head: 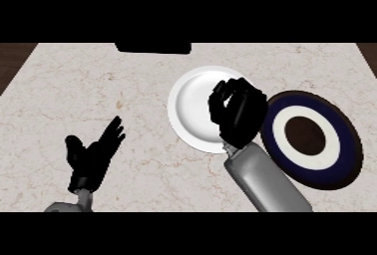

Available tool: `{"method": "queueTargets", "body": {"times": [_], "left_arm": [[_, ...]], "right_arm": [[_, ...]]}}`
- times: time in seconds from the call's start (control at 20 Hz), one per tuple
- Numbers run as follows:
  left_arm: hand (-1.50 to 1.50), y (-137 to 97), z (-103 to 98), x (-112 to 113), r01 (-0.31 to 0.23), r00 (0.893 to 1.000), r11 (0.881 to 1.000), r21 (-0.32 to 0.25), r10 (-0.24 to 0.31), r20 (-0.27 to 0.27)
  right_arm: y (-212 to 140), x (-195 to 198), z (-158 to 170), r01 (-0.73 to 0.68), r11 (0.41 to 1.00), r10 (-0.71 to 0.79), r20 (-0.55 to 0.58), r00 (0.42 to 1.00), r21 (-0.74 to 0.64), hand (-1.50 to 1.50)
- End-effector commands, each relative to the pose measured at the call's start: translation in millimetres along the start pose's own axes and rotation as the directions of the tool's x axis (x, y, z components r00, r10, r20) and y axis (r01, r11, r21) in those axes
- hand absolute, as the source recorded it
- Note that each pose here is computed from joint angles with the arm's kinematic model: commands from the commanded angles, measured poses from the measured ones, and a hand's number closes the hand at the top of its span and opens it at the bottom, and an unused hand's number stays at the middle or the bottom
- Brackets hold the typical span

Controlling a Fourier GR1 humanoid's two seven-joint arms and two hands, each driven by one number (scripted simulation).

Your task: Pick the bell pepper from the plate and place it in the plate

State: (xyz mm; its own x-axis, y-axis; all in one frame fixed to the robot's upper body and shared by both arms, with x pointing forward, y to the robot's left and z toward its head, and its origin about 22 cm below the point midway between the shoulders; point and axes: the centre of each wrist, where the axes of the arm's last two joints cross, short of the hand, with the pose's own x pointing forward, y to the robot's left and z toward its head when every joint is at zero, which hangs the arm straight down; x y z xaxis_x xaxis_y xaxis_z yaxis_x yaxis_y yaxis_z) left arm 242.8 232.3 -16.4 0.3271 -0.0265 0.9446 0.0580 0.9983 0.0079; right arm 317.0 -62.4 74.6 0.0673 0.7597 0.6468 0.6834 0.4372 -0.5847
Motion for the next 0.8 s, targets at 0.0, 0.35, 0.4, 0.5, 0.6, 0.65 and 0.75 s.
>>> {"method": "queueTargets", "body": {"times": [0.0, 0.35, 0.4, 0.5, 0.6, 0.65, 0.75], "left_arm": [[0.0, 4, 2, -16, -0.001, 0.999, 1.0, 0.021, 0.002, -0.049], [0.0, -6, -1, -25, -0.003, 0.999, 1.0, 0.012, 0.004, -0.038], [0.0, 10, 6, -8, -0.013, 0.999, 1.0, 0.024, 0.013, -0.029], [0.0, 8, 10, -16, -0.007, 0.999, 0.999, 0.032, 0.008, -0.04], [0.0, 5, 9, -14, -0.024, 0.999, 0.999, 0.033, 0.025, -0.04], [0.0, 8, 6, -8, 0.002, 0.999, 1.0, 0.013, -0.002, -0.041], [0.0, -6, 4, 1, 0.0, 1.0, 1.0, 0.012, 0.0, -0.015]], "right_arm": [[12, 9, 3, 0.025, 0.994, -0.038, -0.116, 0.993, -0.11, 1.5], [36, -21, -14, -0.017, 0.991, -0.001, -0.13, 0.991, -0.136, 1.5], [35, -20, -18, -0.021, 0.991, 0.0, -0.155, 0.988, -0.132, 1.5], [38, -25, -31, -0.02, 0.986, -0.007, -0.166, 0.986, -0.163, 1.5], [40, -19, -48, -0.023, 0.988, -0.002, -0.158, 0.987, -0.155, 1.5], [40, -41, -40, -0.103, 0.993, 0.079, -0.344, 0.935, -0.051, 1.5], [53, -73, -25, -0.202, 0.977, 0.215, -0.365, 0.906, 0.075, -1.5]]}}
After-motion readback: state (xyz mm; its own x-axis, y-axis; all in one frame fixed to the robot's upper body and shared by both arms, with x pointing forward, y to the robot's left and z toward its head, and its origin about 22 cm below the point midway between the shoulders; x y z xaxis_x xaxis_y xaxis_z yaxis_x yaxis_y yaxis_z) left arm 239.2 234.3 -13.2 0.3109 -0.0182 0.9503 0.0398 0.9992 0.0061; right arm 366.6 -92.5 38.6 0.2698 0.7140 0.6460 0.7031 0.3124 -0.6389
